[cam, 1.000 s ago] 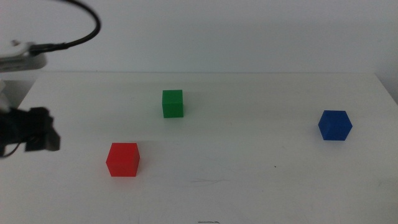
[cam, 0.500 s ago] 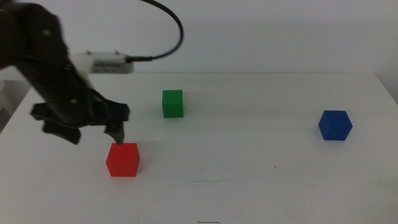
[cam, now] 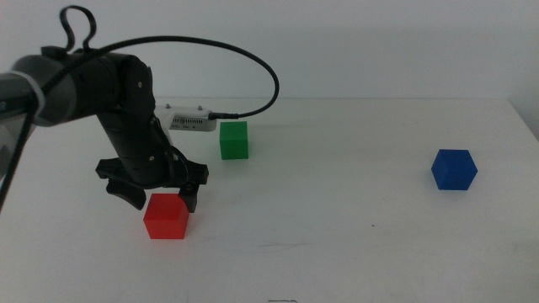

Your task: Stack red cubes first, then green, then blue cubes in a specific spot.

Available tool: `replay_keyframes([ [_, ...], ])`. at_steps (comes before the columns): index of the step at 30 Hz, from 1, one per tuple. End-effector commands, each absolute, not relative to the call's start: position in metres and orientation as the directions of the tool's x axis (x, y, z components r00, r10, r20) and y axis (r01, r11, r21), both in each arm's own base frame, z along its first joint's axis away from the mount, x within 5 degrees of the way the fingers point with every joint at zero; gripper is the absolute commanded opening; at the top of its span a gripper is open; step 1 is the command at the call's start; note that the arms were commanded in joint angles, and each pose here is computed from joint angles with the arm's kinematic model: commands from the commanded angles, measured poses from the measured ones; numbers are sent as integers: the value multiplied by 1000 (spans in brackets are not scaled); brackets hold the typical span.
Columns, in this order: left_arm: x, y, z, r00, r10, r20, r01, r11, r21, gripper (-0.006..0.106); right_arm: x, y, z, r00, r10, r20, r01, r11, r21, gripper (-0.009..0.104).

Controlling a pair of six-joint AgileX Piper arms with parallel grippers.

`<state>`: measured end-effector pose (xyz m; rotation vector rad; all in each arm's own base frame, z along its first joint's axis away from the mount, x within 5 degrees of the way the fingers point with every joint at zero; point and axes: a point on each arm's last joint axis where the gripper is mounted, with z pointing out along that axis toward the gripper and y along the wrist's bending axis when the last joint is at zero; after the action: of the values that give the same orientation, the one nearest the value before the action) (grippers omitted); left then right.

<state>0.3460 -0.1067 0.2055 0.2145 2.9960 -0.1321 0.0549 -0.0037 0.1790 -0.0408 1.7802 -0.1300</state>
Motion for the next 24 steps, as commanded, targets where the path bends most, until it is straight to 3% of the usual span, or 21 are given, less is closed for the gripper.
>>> replay_keyframes([
  [1,351,-110,224,-965,126,-229,152,983,-100,92,54,-4,193,-100,-124,-987,60,990,-130,82],
  [8,359,-113,202,-972,123,-202,145,985,-98,92,54,-4,193,-100,-124,-987,60,990,-130,82],
  [12,360,-114,196,-977,109,-184,130,985,-110,85,54,-4,193,-100,-124,-987,60,990,-130,82],
  [19,363,-114,197,-979,33,-203,60,990,-129,49,54,-4,193,-100,-124,-987,60,990,-130,82],
  [24,354,-122,214,-982,-26,-187,15,976,-215,30,54,-4,193,-100,-124,-987,60,990,-130,82],
])
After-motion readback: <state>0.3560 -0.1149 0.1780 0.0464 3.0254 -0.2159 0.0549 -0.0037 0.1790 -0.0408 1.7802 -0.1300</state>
